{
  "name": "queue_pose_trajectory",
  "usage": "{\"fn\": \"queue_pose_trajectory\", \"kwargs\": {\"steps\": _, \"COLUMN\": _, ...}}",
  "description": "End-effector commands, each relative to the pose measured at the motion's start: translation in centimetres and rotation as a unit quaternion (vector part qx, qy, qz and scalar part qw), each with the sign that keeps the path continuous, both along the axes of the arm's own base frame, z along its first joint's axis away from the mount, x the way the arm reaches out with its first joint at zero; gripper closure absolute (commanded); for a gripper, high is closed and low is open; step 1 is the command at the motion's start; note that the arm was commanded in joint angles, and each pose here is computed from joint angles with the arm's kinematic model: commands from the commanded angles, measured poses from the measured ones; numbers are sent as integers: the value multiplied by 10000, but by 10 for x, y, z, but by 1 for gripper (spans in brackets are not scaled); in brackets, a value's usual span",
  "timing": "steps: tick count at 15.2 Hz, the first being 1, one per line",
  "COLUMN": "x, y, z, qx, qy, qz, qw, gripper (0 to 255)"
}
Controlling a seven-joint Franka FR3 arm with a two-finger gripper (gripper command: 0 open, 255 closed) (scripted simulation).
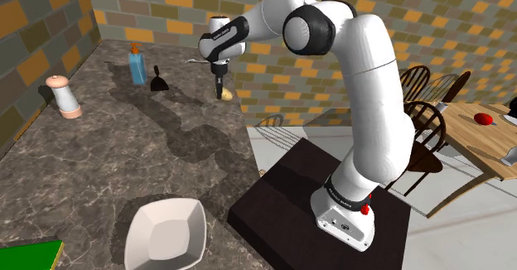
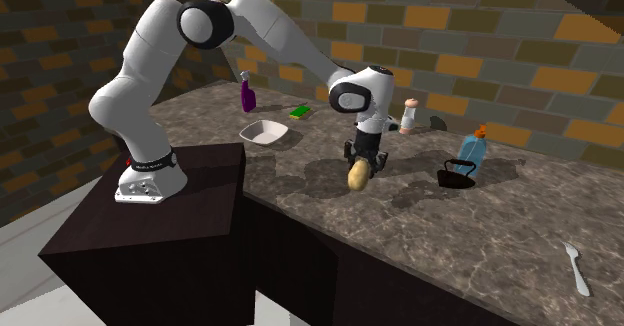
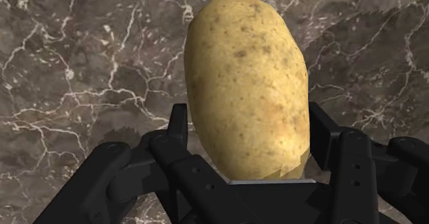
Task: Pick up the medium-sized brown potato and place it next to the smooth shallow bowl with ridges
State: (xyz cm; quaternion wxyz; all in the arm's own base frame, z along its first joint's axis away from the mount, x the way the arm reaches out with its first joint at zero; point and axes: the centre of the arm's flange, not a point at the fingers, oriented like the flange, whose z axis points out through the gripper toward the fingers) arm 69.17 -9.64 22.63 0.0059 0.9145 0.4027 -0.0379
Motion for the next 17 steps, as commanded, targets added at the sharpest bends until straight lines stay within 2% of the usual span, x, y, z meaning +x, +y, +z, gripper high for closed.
{"fn": "queue_pose_trajectory", "kwargs": {"steps": 1, "x": -8, "y": 21, "z": 2, "qx": 1, "qy": 0, "qz": -2, "qw": 10000, "gripper": 255}}
{"fn": "queue_pose_trajectory", "kwargs": {"steps": 17, "x": -81, "y": 219, "z": 3, "qx": 1, "qy": 0, "qz": -2, "qw": 10000, "gripper": 255}}
